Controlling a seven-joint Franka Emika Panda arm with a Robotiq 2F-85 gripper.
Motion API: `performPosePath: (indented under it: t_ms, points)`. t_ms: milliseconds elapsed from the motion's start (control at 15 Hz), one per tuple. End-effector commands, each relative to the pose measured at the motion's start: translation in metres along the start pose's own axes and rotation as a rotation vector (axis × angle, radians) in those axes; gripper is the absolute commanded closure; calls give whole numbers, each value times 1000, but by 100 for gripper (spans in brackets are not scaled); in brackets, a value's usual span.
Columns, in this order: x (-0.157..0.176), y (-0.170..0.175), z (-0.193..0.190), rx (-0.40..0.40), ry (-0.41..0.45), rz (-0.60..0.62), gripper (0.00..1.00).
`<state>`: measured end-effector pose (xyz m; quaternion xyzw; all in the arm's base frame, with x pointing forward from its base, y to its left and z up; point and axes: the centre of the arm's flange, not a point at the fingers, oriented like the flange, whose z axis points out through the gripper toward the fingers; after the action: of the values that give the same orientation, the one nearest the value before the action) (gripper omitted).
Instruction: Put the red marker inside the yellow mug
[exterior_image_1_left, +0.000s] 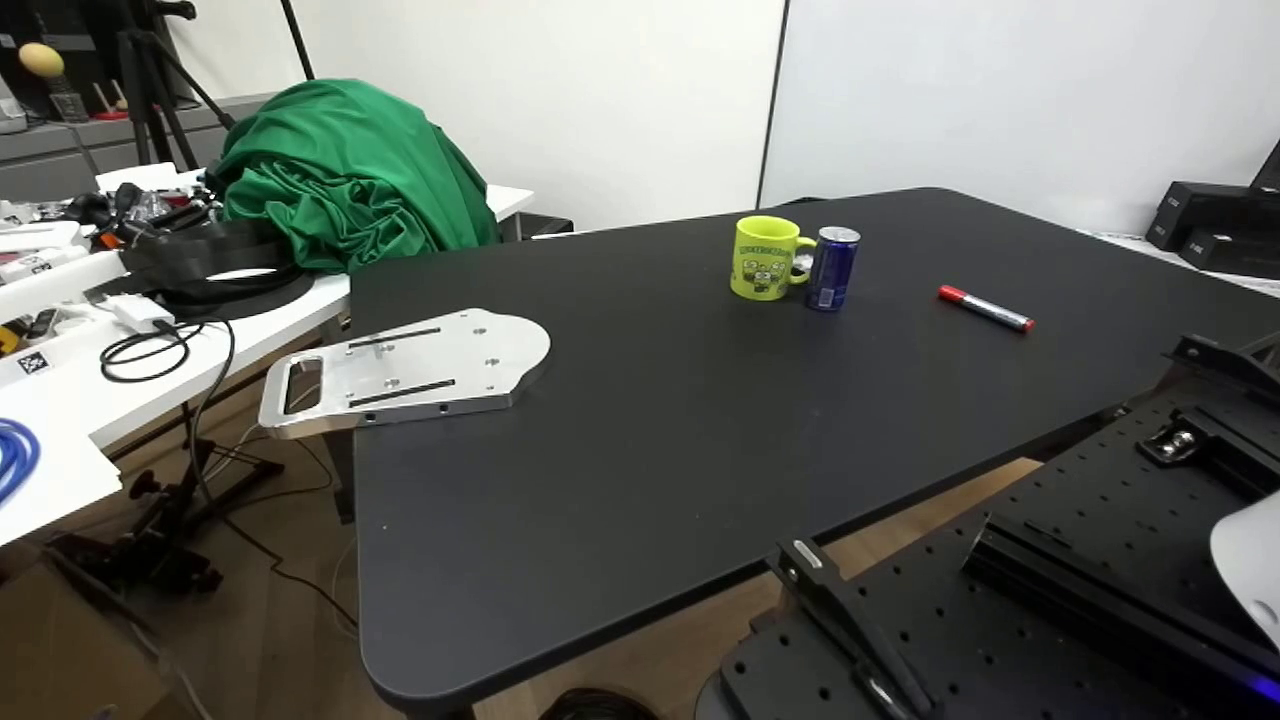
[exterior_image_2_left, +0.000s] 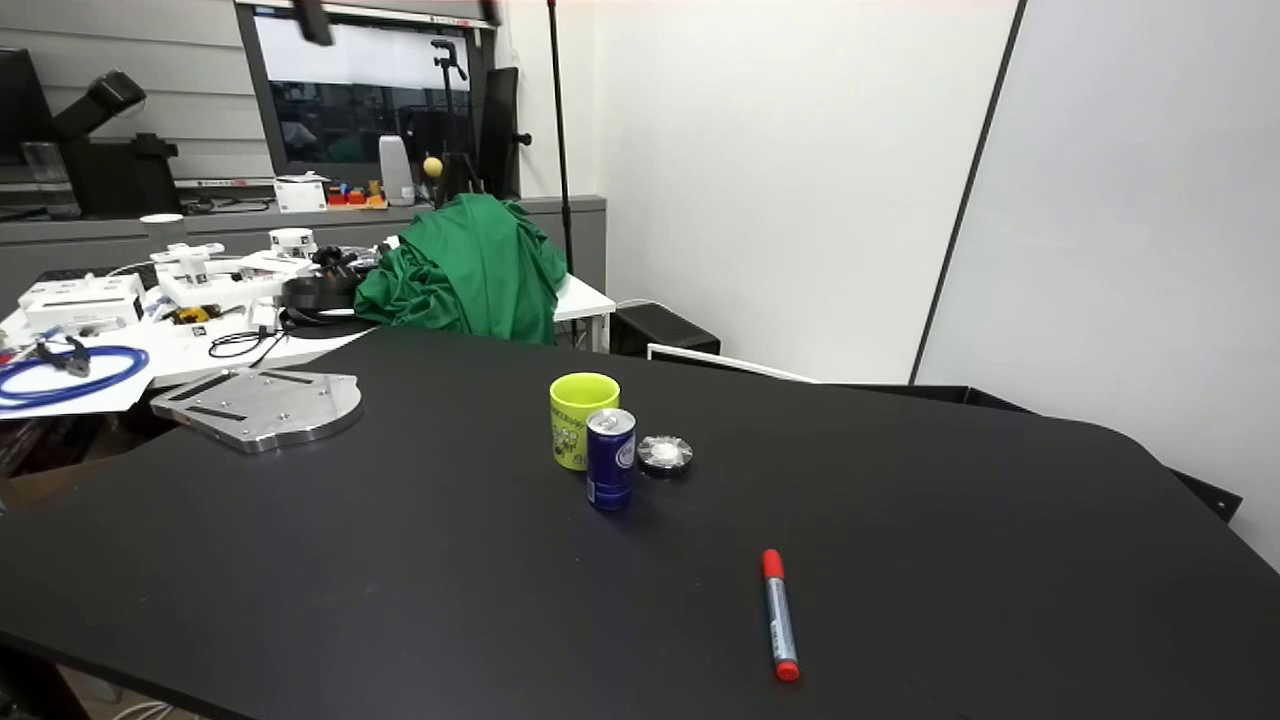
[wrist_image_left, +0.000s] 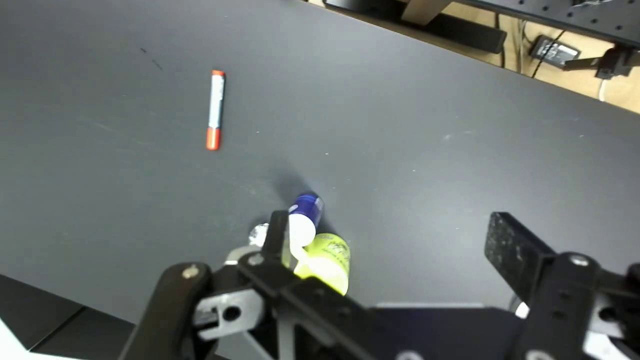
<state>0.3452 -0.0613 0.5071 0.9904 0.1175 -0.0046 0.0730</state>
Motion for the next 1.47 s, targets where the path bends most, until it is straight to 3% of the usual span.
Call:
performPosePath:
  t_ms: [0,267,533,933,1400]
  points:
    - [15,79,-8,4,28,12,0]
    - [19,166,-4,60,93,-66,0]
    - [26,232,14,93,117,-42,0]
    - [41,272,103,86,74,108,0]
    - [51,292,201,116,-79,154,0]
